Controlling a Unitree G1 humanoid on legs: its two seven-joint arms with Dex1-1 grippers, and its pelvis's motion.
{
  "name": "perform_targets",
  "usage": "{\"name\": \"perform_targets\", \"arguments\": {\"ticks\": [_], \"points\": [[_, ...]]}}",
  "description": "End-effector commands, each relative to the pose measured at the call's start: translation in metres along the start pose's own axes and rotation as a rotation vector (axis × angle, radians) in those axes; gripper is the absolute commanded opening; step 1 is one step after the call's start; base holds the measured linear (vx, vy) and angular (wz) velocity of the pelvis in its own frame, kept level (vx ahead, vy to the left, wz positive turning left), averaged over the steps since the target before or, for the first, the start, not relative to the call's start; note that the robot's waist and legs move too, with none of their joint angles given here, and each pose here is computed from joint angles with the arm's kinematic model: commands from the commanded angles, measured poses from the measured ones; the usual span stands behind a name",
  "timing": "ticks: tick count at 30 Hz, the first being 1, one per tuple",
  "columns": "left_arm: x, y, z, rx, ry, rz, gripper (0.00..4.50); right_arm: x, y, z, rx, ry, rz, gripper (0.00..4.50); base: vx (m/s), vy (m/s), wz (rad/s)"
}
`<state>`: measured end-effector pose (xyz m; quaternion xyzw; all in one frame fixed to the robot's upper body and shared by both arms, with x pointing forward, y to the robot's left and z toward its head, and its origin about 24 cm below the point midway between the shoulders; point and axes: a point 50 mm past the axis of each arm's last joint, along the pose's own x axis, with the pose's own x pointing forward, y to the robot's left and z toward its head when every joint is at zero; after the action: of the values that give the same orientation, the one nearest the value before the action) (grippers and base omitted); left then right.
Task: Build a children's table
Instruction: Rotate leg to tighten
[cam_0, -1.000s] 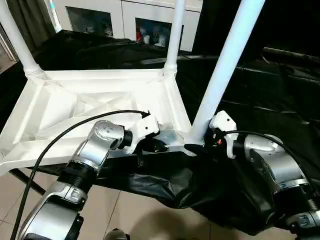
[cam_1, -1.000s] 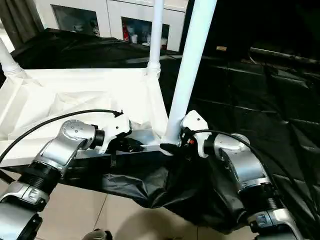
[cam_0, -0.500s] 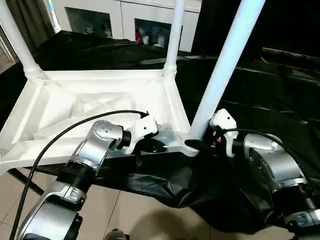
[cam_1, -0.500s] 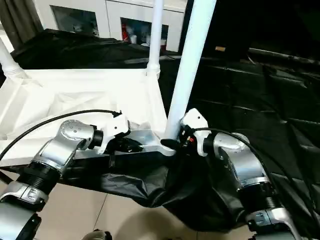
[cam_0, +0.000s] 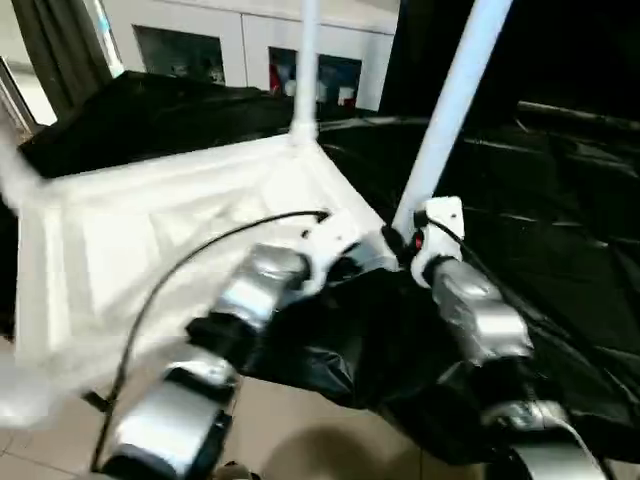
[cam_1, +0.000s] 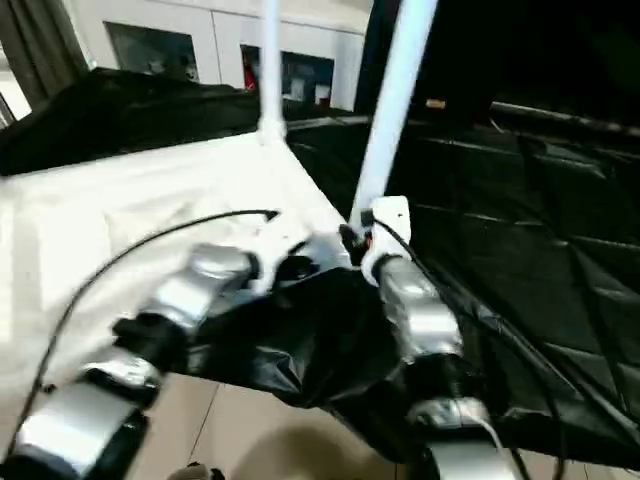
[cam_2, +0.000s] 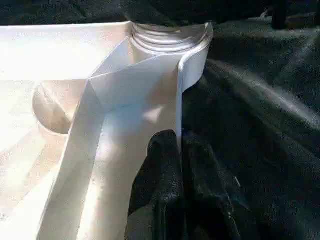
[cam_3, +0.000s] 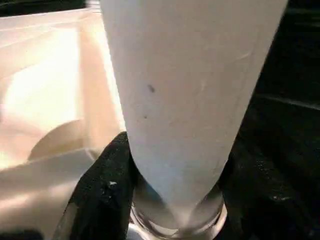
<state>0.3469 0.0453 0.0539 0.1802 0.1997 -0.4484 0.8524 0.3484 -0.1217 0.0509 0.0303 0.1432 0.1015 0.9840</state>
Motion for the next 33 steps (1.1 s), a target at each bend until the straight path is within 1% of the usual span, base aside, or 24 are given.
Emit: {"name": "perform_targets", "arguments": {"ticks": [1, 3, 4, 5, 7, 8, 9, 10, 12, 13, 14, 16, 19, 21, 23, 28, 29, 30, 32, 33], "points": [[0.015, -0.019, 0.014, -0.004, -0.054, -0.031, 0.00, 0.002, 0.044, -0.029, 0.049, 0.126, 0.166, 2.05, 0.000, 0.000, 0.00], [0.013, -0.018, 0.015, 0.011, -0.066, -0.046, 0.00, 0.002, 0.042, -0.027, 0.032, 0.115, 0.178, 2.05, 0.000, 0.000, 0.00], [0.012, -0.017, 0.014, 0.015, -0.069, -0.050, 0.00, 0.001, 0.040, -0.027, 0.029, 0.113, 0.183, 2.59, 0.000, 0.000, 0.00], [0.010, -0.013, 0.013, 0.026, -0.067, -0.054, 0.00, 0.002, 0.035, -0.023, 0.032, 0.094, 0.187, 2.72, 0.000, 0.000, 0.00], [0.006, -0.009, 0.011, 0.027, -0.067, -0.068, 0.00, 0.002, 0.028, -0.019, 0.013, 0.078, 0.195, 2.78, 0.000, 0.000, 0.00], [0.006, -0.009, 0.011, 0.027, -0.067, -0.068, 0.00, 0.002, 0.028, -0.019, 0.013, 0.078, 0.195, 2.92, 0.000, 0.000, 0.00], [0.002, -0.006, 0.009, 0.042, -0.076, -0.092, 0.00, 0.002, 0.019, -0.016, -0.021, 0.075, 0.209, 3.07, 0.000, 0.000, 0.00], [-0.001, -0.003, 0.008, 0.044, -0.074, -0.104, 0.00, 0.000, 0.015, -0.015, -0.044, 0.083, 0.239, 3.16, 0.000, 0.000, 0.00], [-0.007, 0.000, 0.005, 0.061, -0.077, -0.131, 0.00, -0.003, 0.008, -0.012, -0.085, 0.090, 0.300, 3.19, 0.000, 0.000, 0.00], [-0.007, 0.001, 0.005, 0.061, -0.077, -0.132, 0.00, -0.004, 0.008, -0.012, -0.087, 0.089, 0.302, 3.19, 0.000, 0.000, 0.00], [-0.015, 0.005, 0.000, 0.072, -0.069, -0.167, 0.00, -0.010, -0.001, -0.006, -0.143, 0.075, 0.373, 3.19, 0.000, 0.000, 0.00], [-0.020, 0.007, -0.002, 0.085, -0.078, -0.204, 0.00, -0.014, -0.007, -0.003, -0.171, 0.068, 0.419, 3.19, 0.000, 0.000, 0.00], [-0.034, 0.010, -0.007, 0.114, -0.101, -0.300, 0.00, -0.028, -0.020, 0.003, -0.242, 0.073, 0.556, 3.19, 0.000, 0.000, 0.00], [-0.041, 0.011, -0.009, 0.126, -0.115, -0.346, 0.00, -0.036, -0.024, 0.004, -0.280, 0.087, 0.622, 3.19, 0.000, 0.000, 0.00], [-0.049, 0.013, -0.013, 0.136, -0.106, -0.389, 0.00, -0.046, -0.029, 0.006, -0.316, 0.095, 0.696, 3.19, 0.000, 0.000, 0.00], [-0.058, 0.014, -0.017, 0.143, -0.105, -0.433, 0.00, -0.054, -0.032, 0.010, -0.326, 0.095, 0.772, 3.19, 0.000, 0.000, 0.00], [-0.060, 0.013, -0.018, 0.143, -0.105, -0.443, 0.00, -0.055, -0.032, 0.011, -0.330, 0.097, 0.791, 3.02, 0.000, 0.000, 0.00], [-0.061, 0.013, -0.019, 0.144, -0.105, -0.454, 0.00, -0.057, -0.032, 0.011, -0.335, 0.102, 0.811, 3.02, 0.000, 0.000, 0.00], [-0.063, 0.012, -0.021, 0.141, -0.102, -0.469, 0.00, -0.059, -0.031, 0.008, -0.339, 0.118, 0.842, 2.83, 0.000, 0.000, 0.00], [-0.063, 0.012, -0.021, 0.141, -0.102, -0.469, 0.00, -0.059, -0.031, 0.008, -0.339, 0.119, 0.842, 2.83, 0.000, 0.000, 0.00]]}}
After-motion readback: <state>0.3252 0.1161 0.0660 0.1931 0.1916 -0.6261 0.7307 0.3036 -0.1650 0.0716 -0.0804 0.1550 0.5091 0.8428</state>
